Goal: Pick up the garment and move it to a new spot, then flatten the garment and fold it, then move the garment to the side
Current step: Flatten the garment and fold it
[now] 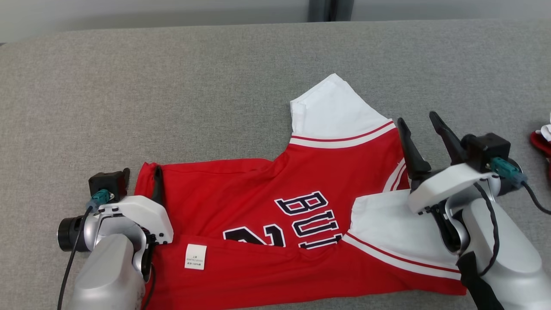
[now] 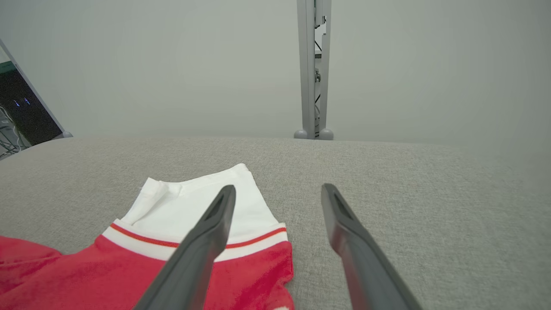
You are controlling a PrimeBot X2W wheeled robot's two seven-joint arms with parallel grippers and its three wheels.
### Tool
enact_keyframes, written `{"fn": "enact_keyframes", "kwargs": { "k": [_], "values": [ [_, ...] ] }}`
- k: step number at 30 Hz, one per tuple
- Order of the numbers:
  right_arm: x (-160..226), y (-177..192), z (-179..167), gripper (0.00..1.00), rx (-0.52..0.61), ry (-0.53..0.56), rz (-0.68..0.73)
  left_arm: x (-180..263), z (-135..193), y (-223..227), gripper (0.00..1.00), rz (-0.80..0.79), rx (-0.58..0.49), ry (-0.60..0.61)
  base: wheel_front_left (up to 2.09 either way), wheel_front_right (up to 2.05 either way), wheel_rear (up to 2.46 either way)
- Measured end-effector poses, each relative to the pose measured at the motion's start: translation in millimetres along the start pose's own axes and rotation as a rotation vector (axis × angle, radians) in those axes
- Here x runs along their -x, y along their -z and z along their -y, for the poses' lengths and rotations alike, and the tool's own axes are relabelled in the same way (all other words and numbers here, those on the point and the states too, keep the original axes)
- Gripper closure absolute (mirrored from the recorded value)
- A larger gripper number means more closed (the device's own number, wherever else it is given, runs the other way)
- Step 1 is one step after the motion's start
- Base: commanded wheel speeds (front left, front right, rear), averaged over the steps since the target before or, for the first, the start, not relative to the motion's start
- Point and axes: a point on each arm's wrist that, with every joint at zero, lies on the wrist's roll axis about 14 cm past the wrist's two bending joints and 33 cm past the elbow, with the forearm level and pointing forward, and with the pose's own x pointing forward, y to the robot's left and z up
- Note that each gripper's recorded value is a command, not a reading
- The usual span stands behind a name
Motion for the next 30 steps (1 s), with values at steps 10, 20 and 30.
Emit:
{"fn": "enact_keyframes", "kwargs": {
  "k": [10,20,30],
  "values": [
    [-45,3,-10,0.0,0.094,-0.076,-0.126,-6,2,-12,1.0,0.027,-0.002,0.009,0.0,0.0,0.0],
    [-97,21,-22,0.0,0.14,-0.11,-0.369,-6,-9,-30,1.0,0.088,-0.015,0.008,0.0,0.0,0.0],
    [-118,65,-39,0.0,0.163,-0.152,-0.564,-4,-10,-26,1.0,0.087,0.013,0.013,0.0,0.0,0.0]
  ]
}}
